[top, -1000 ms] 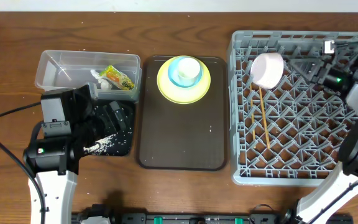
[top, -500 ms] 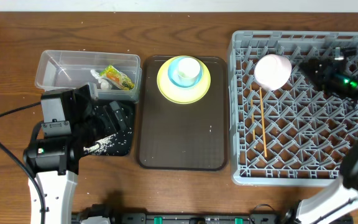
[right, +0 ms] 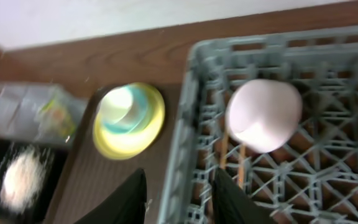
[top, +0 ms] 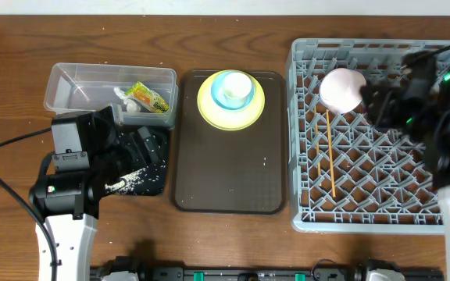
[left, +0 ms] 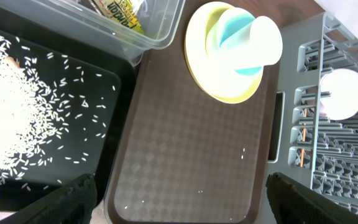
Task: Sort waste into correct bins and load items into the dishwasher rack
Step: 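Release the bowl and move the right gripper toward the yellow plate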
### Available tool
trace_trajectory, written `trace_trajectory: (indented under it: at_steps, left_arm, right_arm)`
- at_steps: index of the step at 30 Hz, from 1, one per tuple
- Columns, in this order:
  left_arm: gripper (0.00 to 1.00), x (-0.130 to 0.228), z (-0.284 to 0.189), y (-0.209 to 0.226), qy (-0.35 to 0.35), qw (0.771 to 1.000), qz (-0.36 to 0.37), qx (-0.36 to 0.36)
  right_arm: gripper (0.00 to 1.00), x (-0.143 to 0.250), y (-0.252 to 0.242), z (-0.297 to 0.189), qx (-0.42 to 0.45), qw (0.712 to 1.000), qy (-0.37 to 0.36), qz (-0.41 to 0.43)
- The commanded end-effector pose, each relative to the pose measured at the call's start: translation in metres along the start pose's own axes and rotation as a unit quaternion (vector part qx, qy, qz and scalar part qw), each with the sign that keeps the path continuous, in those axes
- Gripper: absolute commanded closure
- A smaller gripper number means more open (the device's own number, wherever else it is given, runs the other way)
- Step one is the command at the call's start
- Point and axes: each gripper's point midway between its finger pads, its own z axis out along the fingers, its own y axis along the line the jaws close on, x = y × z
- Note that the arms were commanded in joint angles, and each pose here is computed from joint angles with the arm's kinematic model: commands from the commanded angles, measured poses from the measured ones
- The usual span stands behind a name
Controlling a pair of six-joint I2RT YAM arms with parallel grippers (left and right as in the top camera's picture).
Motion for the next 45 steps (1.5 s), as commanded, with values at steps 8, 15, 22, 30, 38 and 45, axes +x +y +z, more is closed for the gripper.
trace_trajectory:
  at_steps: [8, 15, 22, 30, 38, 45]
  left_arm:
    - [0.1, -0.002, -0.001, 0.001, -0.004, 1.0, 0.006, -0.003]
    - [0.1, -0.002, -0.001, 0.001, -0.004, 1.0, 0.006, -0.003]
    - [0.1, -0.002, -0.001, 0.001, -0.004, 1.0, 0.006, -0.003]
    - [0.1, -0.002, -0.001, 0.001, -0.004, 1.0, 0.006, -0.003]
    - [0.1, -0.002, -0.001, 0.001, -0.004, 1.0, 0.006, -0.003]
    - [0.1, -0.002, -0.001, 0.001, -0.004, 1.0, 0.006, -0.003]
  right_arm:
    - [0.68, 0.064, 0.065, 0.016, -0.034, 0.989, 0.111, -0.09]
    - [0.68, 0.103, 0.093, 0.038, -0.059, 0.975, 0.178, -0.122]
    - [0.69, 0.14, 0.114, 0.062, -0.075, 0.956, 0.242, -0.149]
    - [0.69, 0.176, 0.144, 0.088, -0.097, 0.936, 0.285, -0.181]
    - [0.69, 0.204, 0.18, 0.102, -0.126, 0.924, 0.298, -0.204]
    - [0.69, 0.22, 0.2, 0.111, -0.126, 0.921, 0.289, -0.231]
